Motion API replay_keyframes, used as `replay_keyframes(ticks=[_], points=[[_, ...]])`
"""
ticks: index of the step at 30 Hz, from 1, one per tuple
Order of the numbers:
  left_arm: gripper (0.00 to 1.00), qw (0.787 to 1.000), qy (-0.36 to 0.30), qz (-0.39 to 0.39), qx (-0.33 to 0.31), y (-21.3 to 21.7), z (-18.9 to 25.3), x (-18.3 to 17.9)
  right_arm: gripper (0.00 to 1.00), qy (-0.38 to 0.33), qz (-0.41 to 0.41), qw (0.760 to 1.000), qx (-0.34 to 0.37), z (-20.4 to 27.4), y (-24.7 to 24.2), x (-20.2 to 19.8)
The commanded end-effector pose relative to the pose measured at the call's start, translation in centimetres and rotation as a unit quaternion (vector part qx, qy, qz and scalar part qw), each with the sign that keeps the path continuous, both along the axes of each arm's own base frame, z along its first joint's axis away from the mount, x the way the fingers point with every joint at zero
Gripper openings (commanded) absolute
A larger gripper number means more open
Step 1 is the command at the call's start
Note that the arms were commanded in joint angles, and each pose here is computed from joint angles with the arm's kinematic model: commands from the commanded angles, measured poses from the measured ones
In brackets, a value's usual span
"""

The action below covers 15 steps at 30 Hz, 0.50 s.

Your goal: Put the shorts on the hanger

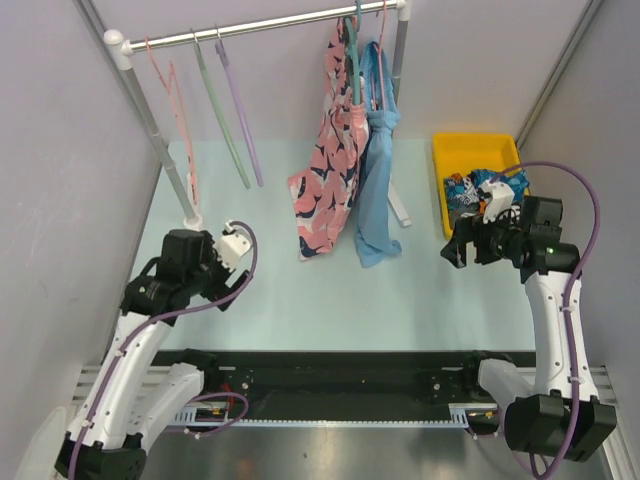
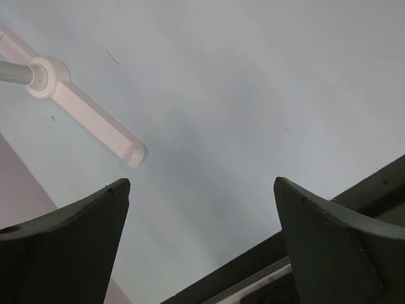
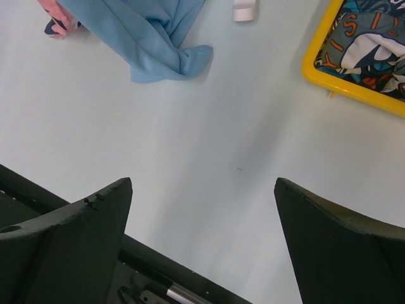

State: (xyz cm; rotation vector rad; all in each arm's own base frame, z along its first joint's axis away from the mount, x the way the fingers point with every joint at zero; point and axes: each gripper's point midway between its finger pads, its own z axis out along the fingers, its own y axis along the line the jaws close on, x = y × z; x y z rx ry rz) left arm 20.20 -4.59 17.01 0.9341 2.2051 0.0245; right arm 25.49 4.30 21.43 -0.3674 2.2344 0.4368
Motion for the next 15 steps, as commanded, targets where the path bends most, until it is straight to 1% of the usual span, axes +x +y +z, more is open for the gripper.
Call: replay_keyframes(ticks=[1,2,4,6,9,12,13,15], points=[[1.0,0.999,0.002,-0.035,-0.015,-1.2,2.5,-0.1,1.0,-0.001,-0.036,0.999,0.008,0.2,-0.7,1.4],[1.0,0.999,0.0,-0.041,-0.022,-1.5,3.3,0.0,1.0,0.001,-0.039,0.999,0.008,0.1,-0.8,1.6],[1.0,0.997,0.029,-0.063,-0.04,-2.5,3.1,-0.7,1.0,0.007,-0.045,0.999,0.005,-0.2,-1.1,2.2],[1.0,0.994,0.034,-0.084,-0.057,-3.4,3.6,-1.0,1.0,0.005,-0.045,0.999,0.004,0.3,-1.2,2.7],[1.0,0.991,0.041,-0.113,-0.064,-4.2,3.6,-1.7,1.0,0.013,-0.053,0.999,-0.003,0.3,-1.8,3.7],[1.0,0.989,0.047,-0.127,-0.064,-4.6,3.2,-2.2,1.0,-0.01,-0.086,0.996,-0.003,1.6,-3.6,5.4],[1.0,0.988,0.048,-0.131,-0.065,-4.7,3.2,-2.3,1.0,-0.033,-0.091,0.995,-0.001,2.8,-4.1,6.3],[1.0,0.987,0.054,-0.138,-0.065,-5.0,2.9,-2.5,1.0,-0.052,-0.114,0.992,-0.001,3.6,-5.8,7.7]])
